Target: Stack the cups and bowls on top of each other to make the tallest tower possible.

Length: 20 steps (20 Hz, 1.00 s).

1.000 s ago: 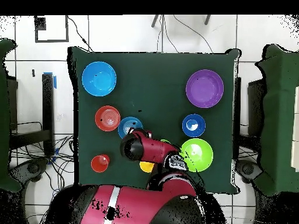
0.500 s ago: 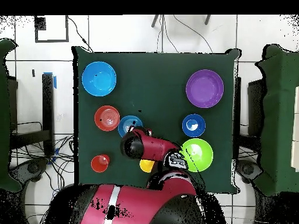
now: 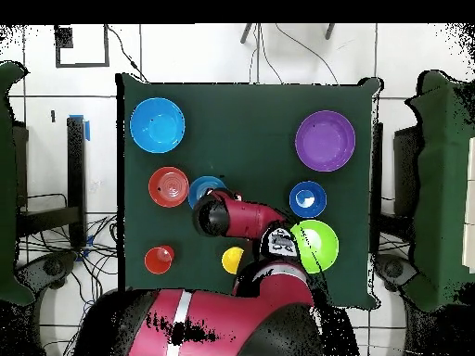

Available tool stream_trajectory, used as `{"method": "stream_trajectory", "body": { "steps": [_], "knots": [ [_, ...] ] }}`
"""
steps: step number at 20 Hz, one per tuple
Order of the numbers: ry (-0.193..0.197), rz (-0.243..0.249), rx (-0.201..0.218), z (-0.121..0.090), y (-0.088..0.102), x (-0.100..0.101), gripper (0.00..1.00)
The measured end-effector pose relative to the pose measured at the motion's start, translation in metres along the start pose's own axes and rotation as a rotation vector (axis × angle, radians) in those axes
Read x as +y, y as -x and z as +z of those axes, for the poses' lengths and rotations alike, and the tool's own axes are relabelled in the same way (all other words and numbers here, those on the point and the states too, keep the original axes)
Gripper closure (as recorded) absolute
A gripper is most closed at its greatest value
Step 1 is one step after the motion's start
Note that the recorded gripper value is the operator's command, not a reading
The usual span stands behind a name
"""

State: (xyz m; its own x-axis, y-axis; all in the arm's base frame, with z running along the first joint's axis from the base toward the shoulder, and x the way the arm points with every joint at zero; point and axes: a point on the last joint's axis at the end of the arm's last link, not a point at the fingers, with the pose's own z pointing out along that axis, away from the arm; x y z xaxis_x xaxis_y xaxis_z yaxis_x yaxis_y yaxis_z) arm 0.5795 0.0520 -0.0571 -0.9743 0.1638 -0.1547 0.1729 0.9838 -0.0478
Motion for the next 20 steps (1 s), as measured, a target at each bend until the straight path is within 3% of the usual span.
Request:
{"method": "stream_trajectory", "body": {
  "steps": [7, 15, 20],
  "knots": [
    [0.013, -0.018, 0.013, 0.004, 0.033, 0.004, 0.00],
    [0.034, -0.032, -0.003, 0.004, 0.067, 0.000, 0.00],
    [0.028, -0.046, 0.003, 0.003, 0.077, -0.008, 0.00]
  ]
}}
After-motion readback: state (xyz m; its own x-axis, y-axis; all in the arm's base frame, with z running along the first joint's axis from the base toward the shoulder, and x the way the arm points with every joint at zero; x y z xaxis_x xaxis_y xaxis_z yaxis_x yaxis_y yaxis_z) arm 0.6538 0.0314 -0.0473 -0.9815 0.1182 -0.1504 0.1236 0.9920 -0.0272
